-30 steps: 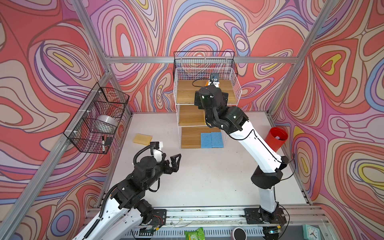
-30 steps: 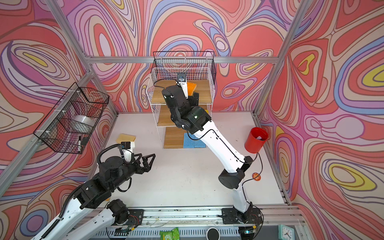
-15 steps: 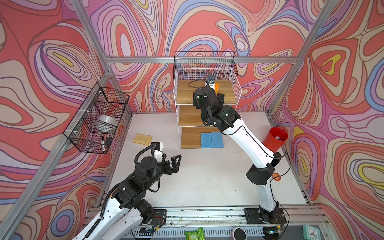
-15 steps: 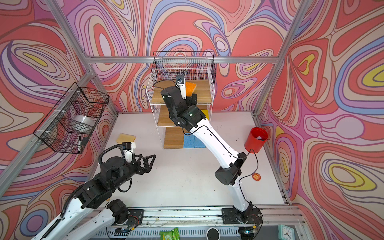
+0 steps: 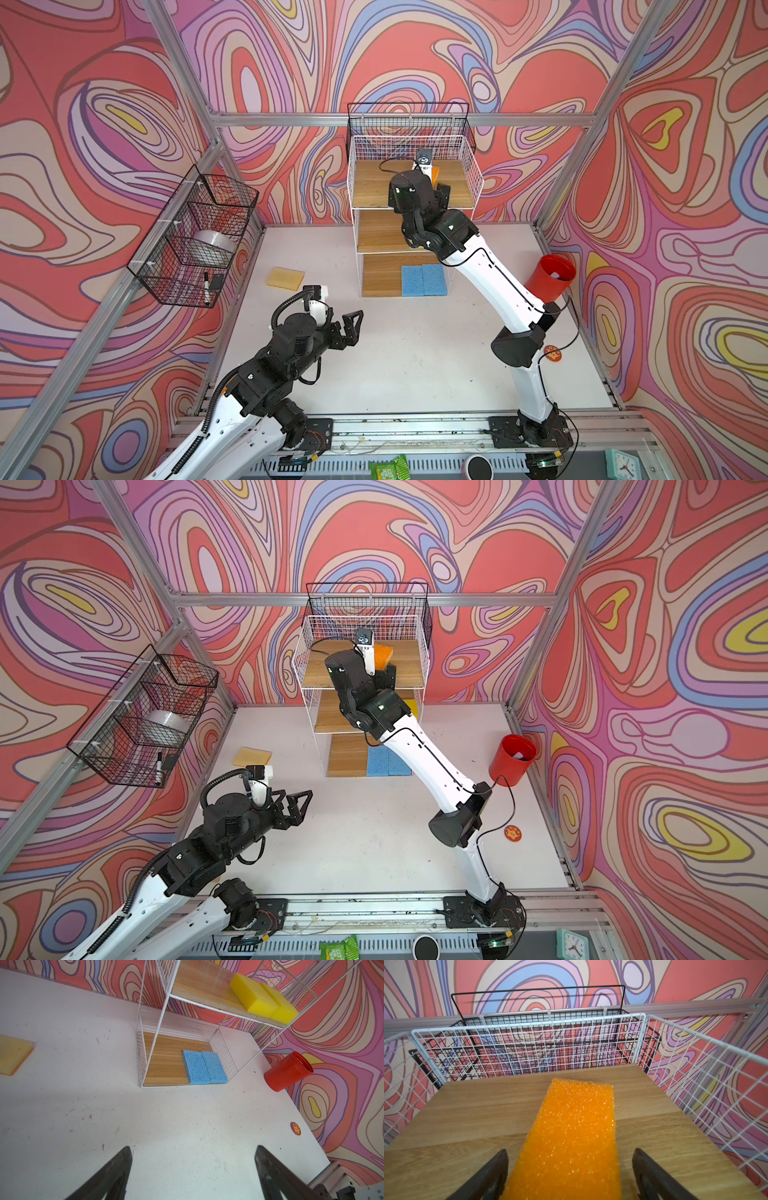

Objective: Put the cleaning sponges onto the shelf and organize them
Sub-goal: 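Lower the right gripper onto the orange sponge and close on it, then carry the orange sponge with the right gripper toward the shelf's side wire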

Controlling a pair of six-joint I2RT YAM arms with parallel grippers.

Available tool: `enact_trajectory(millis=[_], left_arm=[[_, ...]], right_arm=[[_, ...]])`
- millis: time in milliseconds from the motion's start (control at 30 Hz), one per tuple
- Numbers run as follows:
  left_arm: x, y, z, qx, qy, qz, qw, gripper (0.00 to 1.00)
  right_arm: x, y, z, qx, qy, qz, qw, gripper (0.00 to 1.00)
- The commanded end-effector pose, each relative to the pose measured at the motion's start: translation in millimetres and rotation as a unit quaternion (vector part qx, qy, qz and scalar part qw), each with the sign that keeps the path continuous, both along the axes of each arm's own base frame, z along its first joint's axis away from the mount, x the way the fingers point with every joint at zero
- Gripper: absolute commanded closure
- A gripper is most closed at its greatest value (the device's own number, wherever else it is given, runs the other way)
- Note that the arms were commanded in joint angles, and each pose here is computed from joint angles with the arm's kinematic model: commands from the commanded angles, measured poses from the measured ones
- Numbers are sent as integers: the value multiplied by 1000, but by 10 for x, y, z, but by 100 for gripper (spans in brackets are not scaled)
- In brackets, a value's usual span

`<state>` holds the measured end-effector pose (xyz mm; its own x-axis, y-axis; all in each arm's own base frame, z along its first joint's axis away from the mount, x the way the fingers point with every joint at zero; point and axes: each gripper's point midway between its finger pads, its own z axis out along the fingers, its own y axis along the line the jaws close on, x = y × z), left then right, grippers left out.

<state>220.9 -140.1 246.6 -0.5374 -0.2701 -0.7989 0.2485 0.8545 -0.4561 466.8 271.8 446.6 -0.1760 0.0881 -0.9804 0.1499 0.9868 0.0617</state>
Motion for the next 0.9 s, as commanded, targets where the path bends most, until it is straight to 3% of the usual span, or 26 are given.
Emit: enact_trajectory(millis=[0, 333, 867], left_arm=[[2, -1, -80, 1, 11, 2, 1000, 7], [8, -14, -100, 2, 13, 0, 1000, 7], [6, -33, -84, -1, 16, -3, 1000, 7]], right_arm=[[137, 55, -334, -24, 33, -1, 999, 7], [78, 4, -306, -35, 34, 3, 999, 35], [-301, -185, -78, -35, 32, 32, 998, 36]])
